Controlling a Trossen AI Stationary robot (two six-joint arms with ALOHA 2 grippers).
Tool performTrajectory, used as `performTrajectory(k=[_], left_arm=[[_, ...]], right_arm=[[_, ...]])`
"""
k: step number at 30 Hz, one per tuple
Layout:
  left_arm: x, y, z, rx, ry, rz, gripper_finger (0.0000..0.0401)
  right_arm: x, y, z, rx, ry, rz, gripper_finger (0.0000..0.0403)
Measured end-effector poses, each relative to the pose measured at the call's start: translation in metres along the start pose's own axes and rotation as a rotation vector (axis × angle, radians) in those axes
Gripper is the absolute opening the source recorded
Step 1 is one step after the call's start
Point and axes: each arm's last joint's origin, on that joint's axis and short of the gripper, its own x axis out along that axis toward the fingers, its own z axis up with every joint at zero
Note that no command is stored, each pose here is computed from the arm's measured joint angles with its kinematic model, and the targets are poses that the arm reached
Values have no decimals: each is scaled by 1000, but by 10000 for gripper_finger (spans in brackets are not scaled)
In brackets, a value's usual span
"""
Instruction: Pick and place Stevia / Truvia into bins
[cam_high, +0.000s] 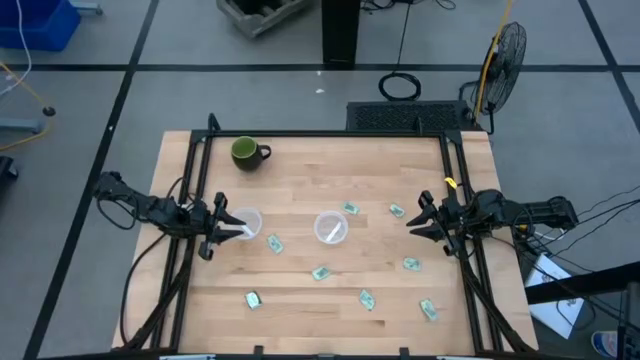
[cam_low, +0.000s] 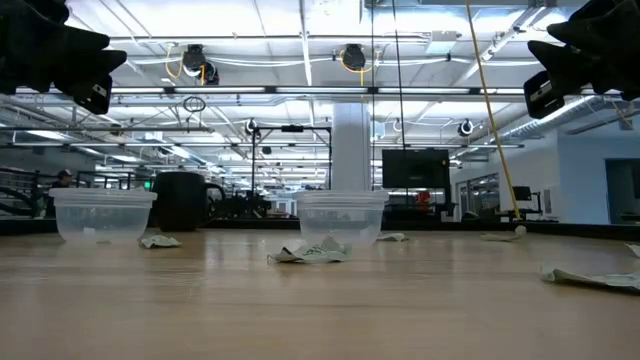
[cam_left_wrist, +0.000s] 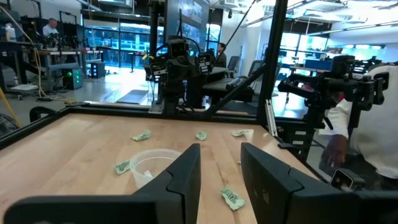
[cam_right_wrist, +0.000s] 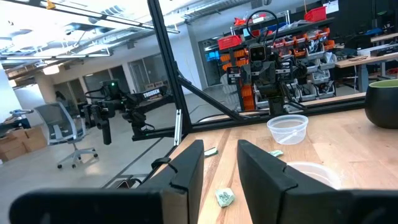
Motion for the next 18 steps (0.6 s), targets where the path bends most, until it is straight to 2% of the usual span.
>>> performTrajectory(k=[18], left_arm=[[0,0,0,0,0,0,118]], right_arm=[[0,0,1,-31,-13,3,91]])
